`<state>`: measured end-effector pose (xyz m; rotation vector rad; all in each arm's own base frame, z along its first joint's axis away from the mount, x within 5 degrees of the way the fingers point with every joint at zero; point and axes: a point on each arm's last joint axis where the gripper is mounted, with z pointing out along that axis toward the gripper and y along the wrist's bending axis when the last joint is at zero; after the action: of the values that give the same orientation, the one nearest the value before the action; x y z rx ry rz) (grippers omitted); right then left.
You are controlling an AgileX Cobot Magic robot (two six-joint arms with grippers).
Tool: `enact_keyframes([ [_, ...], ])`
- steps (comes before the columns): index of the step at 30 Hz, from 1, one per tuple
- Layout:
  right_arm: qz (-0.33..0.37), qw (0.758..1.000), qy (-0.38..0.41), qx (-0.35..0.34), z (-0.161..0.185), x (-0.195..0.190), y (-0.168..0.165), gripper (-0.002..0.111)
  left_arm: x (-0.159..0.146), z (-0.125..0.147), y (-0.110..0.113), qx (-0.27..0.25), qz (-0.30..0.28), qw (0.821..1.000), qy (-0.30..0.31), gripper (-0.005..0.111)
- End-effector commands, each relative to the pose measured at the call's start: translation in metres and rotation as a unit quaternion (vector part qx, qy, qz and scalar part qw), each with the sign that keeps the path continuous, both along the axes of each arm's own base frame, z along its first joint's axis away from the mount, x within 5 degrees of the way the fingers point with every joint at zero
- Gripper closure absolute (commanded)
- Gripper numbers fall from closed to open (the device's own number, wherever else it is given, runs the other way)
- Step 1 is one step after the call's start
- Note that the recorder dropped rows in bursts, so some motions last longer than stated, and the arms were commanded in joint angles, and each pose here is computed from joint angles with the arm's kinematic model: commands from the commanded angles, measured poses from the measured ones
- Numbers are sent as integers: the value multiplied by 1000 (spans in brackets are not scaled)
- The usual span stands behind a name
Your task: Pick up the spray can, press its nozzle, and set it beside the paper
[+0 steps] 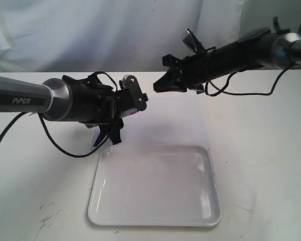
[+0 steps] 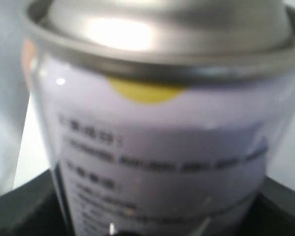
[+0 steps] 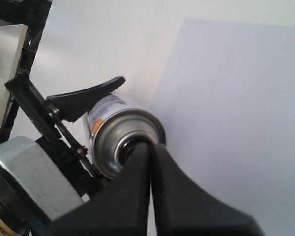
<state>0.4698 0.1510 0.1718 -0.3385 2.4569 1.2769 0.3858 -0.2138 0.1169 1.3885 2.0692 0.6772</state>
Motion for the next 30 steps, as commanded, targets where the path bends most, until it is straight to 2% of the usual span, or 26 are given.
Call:
enact_keyframes([
  [1,-35,998,-35,-38,28,2,-22,108,0,22,-3,-24,10,999,-20,107],
  [7,-126,985,-74,-88,38,-14,-46,108,2,35,2,-59,42,997,-32,107],
  [15,-221,949,-159,-160,61,-54,-72,108,-1,52,1,-114,65,991,-33,107],
  [22,-299,901,-235,-207,95,-111,-96,108,-7,78,-2,-192,77,978,-34,107],
  [30,-333,867,-291,-229,117,-177,-113,108,-14,103,-5,-267,82,960,-36,107],
])
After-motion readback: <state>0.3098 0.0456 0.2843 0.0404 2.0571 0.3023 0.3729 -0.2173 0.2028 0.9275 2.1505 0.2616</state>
